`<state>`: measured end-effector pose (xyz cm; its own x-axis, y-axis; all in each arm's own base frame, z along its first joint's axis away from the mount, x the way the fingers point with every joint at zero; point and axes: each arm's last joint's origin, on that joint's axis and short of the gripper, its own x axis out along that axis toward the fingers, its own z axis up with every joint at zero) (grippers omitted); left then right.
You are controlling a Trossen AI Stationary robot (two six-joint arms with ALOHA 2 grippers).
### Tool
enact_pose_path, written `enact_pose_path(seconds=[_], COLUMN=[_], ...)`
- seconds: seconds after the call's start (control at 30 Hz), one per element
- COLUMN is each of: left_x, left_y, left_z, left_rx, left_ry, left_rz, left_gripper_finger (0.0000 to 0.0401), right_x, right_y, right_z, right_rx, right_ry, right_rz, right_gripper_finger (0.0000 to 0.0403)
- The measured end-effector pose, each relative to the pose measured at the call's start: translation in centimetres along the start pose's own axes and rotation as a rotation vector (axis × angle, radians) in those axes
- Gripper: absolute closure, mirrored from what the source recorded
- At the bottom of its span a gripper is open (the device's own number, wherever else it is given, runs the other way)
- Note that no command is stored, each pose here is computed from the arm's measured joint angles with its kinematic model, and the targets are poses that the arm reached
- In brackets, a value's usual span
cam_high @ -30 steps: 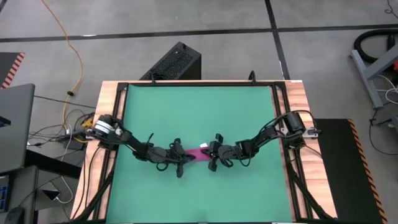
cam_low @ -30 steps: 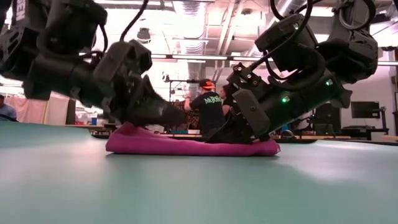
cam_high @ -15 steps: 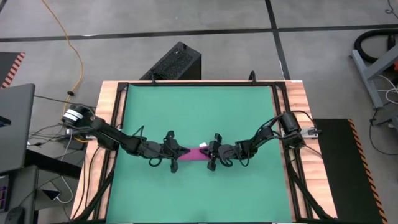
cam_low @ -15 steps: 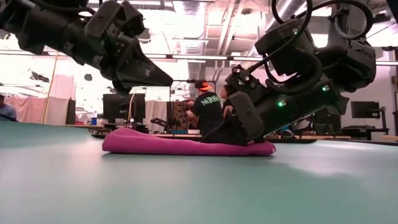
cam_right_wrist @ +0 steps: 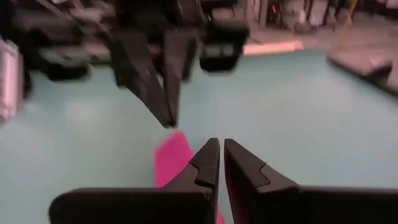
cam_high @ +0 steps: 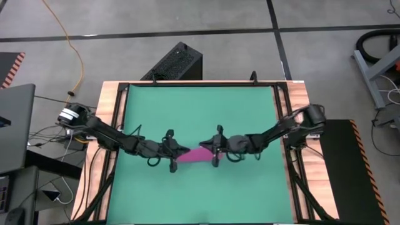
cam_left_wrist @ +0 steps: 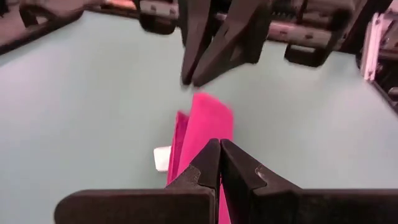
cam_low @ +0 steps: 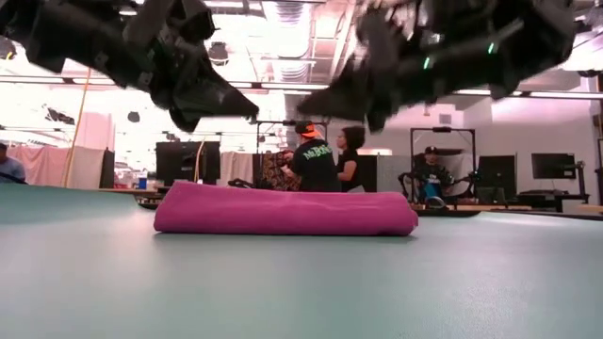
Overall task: Roll towel
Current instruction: Return to Home Position
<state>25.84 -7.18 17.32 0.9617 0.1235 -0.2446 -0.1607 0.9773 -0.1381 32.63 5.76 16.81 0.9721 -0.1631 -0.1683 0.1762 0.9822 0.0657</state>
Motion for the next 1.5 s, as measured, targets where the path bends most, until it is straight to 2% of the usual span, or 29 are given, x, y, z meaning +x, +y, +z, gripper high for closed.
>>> enact_pose_path(seconds=[0.2,0.37,0.53,0.73,0.93,1.1,1.23,1.5], left_x=[-1.9,-5.0,-9.1,-13.1,-15.3,-16.9,-17.3,-17.0], left_y=[-0.1,-0.2,1.1,3.2,4.8,5.9,6.8,8.2], left_z=[2.7,5.2,7.5,8.9,8.5,8.2,5.9,0.7], left_rx=[-0.003,0.024,0.041,0.049,0.056,0.032,0.011,-0.104], left_ry=[-0.095,-0.153,-0.227,-0.289,-0.258,-0.277,-0.297,-0.356], left_rz=[-0.042,-0.096,-0.011,0.104,0.237,0.256,0.256,0.249], left_gripper_finger=[0.0401,0.0401,0.0401,0.0401,0.0401,0.0401,0.0401,0.0401], right_x=[-3.0,-7.5,-13.1,-18.0,-21.0,-22.7,-23.4,-23.7], right_y=[-0.4,-0.7,-2.1,-4.0,-5.1,-6.2,-6.8,-7.4], right_z=[3.9,6.2,7.4,7.3,6.7,5.1,3.2,0.2], right_rx=[-0.018,-0.048,-0.041,-0.034,-0.046,-0.024,0.006,0.07], right_ry=[-0.083,-0.188,-0.3,-0.318,-0.351,-0.402,-0.429,-0.451], right_rz=[0.045,0.109,0.068,-0.025,-0.058,-0.079,-0.072,-0.093], right_gripper_finger=[0.0356,0.0356,0.0356,0.0356,0.0356,0.0356,0.0356,0.0356])
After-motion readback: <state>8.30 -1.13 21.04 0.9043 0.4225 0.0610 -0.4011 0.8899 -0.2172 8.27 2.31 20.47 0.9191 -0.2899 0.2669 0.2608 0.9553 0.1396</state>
